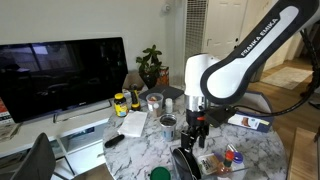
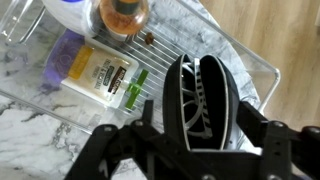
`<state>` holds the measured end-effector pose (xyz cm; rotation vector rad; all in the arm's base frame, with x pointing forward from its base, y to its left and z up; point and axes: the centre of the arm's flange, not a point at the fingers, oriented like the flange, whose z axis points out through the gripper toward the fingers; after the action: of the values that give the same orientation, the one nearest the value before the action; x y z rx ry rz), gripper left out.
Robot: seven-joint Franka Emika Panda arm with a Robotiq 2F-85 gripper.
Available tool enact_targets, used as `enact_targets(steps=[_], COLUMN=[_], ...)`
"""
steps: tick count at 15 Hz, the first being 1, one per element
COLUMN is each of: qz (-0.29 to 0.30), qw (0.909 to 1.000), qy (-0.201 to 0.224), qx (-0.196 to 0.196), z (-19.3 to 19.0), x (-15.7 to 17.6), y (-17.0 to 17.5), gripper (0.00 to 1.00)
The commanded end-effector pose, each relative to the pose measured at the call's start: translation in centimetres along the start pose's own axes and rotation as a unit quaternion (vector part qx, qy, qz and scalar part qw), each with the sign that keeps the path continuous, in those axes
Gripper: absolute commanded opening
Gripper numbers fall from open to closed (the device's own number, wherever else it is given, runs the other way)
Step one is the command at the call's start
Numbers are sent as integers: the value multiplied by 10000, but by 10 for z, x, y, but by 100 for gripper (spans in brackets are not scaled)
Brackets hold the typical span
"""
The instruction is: Move the case from the clear box to the middle of the table
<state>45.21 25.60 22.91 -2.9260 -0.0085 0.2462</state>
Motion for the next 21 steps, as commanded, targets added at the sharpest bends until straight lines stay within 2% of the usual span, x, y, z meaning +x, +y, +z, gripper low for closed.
enact_targets(steps=[1,2,3,5,9,10,12,17,19,21], qz=[182,264,349,520,681,711,745,995,1067,1081], qw=[9987,9980,9973,9957,9924,9917,9908,9888,9873,9872], qy=[-468,-561,-642,-770,-1028,-1072,-1126,-1110,-1166,-1150], qx=[-89,-76,-61,-10,-8,-6,3,-39,-173,-230], z=[14,16,18,21,39,43,51,47,42,36], x=[31,36,39,44,61,64,69,72,63,55], y=[-8,-6,-2,9,15,15,14,18,25,30], gripper=[74,75,71,78,74,70,46,6,0,1])
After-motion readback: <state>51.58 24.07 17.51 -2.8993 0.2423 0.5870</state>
